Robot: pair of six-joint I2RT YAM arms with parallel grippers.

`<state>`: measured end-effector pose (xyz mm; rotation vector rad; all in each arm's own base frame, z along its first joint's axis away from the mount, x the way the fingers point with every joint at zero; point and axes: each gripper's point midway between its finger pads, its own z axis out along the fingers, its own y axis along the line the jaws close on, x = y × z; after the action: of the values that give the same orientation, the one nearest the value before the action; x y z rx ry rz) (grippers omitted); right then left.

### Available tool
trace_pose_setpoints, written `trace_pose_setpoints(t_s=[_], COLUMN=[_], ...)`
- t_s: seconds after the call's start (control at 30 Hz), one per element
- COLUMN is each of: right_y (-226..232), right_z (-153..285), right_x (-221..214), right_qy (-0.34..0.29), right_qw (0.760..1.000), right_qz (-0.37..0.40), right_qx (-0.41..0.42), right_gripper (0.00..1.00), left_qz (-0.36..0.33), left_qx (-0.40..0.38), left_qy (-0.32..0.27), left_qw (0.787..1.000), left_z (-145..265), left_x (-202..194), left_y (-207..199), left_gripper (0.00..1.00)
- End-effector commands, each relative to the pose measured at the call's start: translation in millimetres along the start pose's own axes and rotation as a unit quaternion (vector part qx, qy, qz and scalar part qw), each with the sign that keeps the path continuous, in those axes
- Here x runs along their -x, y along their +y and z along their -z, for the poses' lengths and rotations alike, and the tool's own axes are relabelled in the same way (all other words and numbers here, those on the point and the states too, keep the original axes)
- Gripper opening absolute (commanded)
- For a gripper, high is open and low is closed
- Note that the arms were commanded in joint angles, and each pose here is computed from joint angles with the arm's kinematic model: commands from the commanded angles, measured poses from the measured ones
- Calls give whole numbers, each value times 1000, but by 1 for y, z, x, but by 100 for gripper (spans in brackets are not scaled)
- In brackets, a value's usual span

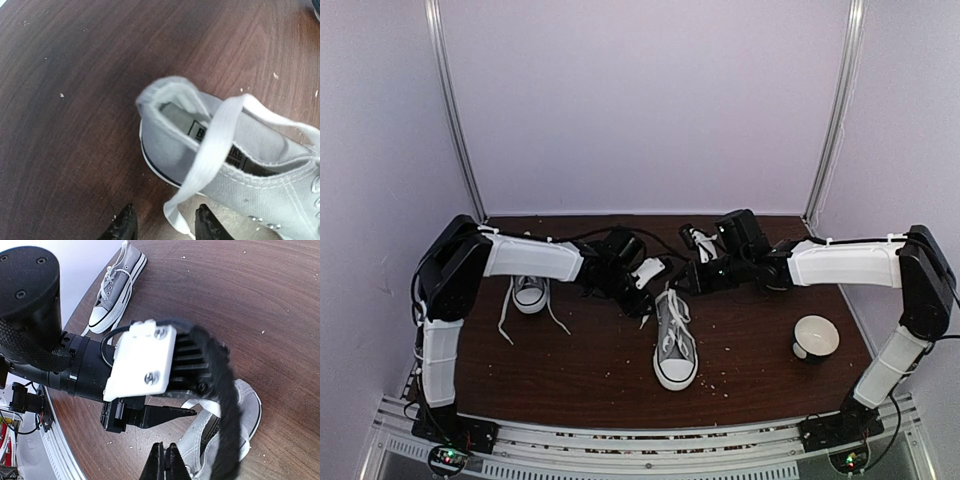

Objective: Tie the shoes
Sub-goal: Wrap the shoelace around itself.

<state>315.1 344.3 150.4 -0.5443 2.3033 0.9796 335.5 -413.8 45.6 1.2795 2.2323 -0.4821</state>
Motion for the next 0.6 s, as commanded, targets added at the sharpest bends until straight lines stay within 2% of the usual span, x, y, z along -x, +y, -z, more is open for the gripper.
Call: trace_pose_setpoints(t_s=[0.0, 0.17, 0.3, 0.37, 0.47, 0.57], right_y=[4, 5, 6, 6, 6, 6], right_z=[3, 2, 3, 3, 4, 6], right_x=[5, 5, 5, 5, 5, 6], right_qy=[-11, -11, -12, -12, -13, -16], right_qw=[1000, 1000, 1000, 1000, 1000, 1000], right_qz=[4, 4, 3, 3, 3, 3], right_qx=[11, 14, 15, 15, 15, 13], right_gripper=[0, 0, 0, 0, 0, 0], left_qz=[-21, -18, -7, 0, 6, 14], left_qx=[-14, -4, -10, -12, -18, -6], left_qy=[10, 26, 14, 14, 5, -19], left_qw=[1000, 999, 1000, 1000, 1000, 1000], left_z=[-6, -17, -25, -28, -23, -5], left_x=[-18, -26, -21, -21, -20, -16], left_y=[-6, -1, -1, -1, -5, -4], left_gripper=[39, 39, 41, 33, 2, 0])
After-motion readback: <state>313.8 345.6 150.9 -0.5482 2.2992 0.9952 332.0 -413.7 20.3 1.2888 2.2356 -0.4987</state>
